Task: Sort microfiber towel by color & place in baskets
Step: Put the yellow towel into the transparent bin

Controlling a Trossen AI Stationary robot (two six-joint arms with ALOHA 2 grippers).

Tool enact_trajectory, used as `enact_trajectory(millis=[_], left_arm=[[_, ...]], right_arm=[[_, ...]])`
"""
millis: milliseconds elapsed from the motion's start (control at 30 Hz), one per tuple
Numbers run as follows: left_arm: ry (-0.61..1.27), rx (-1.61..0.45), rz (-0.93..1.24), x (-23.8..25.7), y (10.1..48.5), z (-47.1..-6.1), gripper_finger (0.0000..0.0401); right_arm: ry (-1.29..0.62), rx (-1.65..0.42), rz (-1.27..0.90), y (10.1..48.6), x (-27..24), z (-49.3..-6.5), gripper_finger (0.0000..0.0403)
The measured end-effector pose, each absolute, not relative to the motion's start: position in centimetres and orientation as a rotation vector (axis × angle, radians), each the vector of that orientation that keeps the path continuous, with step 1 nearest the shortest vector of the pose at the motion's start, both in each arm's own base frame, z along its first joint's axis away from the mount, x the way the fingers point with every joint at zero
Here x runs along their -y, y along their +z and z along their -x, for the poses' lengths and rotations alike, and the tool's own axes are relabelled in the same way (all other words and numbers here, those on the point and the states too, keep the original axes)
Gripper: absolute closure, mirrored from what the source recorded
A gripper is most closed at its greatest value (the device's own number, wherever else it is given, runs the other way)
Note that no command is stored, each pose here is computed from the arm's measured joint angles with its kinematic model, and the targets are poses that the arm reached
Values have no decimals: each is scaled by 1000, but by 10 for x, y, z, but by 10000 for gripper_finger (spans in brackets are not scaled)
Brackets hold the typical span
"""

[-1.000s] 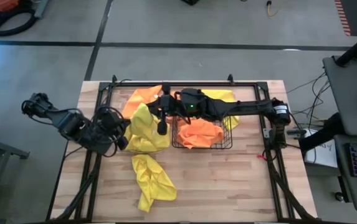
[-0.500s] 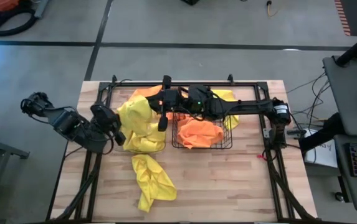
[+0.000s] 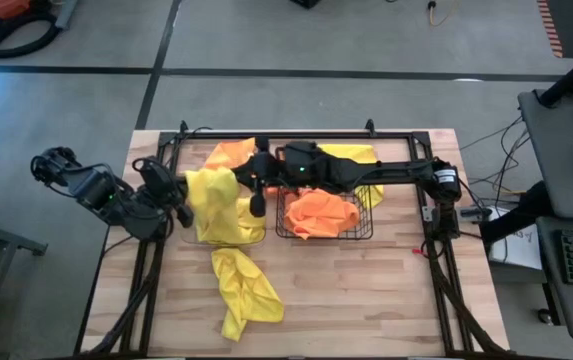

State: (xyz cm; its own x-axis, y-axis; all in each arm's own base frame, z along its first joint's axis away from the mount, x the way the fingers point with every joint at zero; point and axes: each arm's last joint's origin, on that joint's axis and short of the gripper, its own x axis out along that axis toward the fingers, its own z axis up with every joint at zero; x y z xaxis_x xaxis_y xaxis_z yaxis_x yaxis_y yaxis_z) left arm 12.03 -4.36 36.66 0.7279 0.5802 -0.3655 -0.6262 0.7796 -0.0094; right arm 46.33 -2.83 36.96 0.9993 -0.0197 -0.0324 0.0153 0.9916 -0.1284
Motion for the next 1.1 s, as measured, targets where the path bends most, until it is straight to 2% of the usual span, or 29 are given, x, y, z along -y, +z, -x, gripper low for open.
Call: enact_trajectory(millis=[200,400,667,833,1100], left_arm=[[672,-377,110,48,363,-128,401],[677,-398,86,53,359,-135,401],[642,-433,38,49,365,-128,401],[509,-556,62,48,368,-121,401],[466,-707,156,51,358,-121,397]], right_arm=[[8,-240,90,351,28,-460,394],[20,-351,82,340,25,-457,394],[34,-420,81,318,21,-455,394],[89,-437,85,309,18,-455,394],[101,-436,96,309,15,-455,394]])
